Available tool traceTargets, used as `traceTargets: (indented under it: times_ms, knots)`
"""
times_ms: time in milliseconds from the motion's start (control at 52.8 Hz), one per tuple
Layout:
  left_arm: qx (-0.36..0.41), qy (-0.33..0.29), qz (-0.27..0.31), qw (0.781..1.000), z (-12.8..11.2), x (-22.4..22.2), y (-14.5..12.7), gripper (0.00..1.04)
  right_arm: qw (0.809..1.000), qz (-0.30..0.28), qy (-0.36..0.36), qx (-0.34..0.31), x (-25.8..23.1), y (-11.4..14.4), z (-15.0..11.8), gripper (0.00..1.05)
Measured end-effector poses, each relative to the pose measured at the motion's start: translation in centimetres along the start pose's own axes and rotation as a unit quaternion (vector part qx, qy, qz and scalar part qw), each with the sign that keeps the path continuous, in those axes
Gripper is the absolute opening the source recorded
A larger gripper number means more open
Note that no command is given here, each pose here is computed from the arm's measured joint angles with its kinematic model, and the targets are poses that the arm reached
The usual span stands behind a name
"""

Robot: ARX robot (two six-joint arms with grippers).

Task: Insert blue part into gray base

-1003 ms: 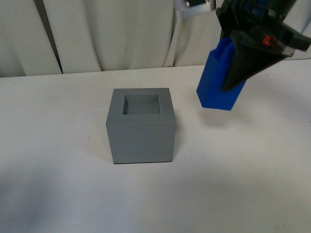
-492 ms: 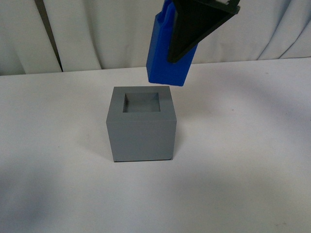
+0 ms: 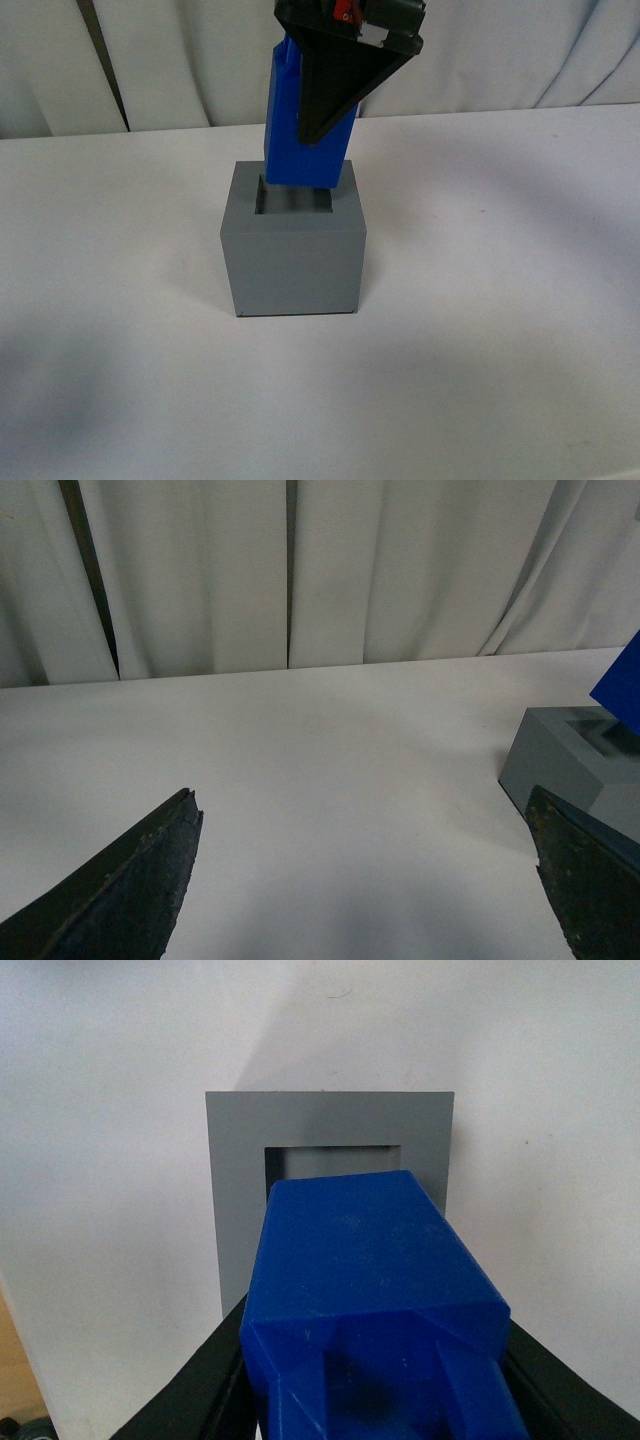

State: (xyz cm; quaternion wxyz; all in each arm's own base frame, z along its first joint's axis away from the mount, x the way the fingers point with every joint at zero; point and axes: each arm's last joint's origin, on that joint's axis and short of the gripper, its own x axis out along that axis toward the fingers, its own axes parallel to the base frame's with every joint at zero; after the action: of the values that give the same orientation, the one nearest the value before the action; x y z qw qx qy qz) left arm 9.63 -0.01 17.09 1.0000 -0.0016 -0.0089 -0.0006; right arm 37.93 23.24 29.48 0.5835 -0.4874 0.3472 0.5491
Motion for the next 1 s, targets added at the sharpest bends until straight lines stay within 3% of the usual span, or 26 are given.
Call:
traceTargets:
  times_ms: [1003]
  knots:
    - [0.000, 0.000, 0.000, 1.000, 0.0, 0.0, 0.0, 0.99, 1.000, 0.009, -0.004, 0.011, 1.7, 0.2, 0.0, 0.48]
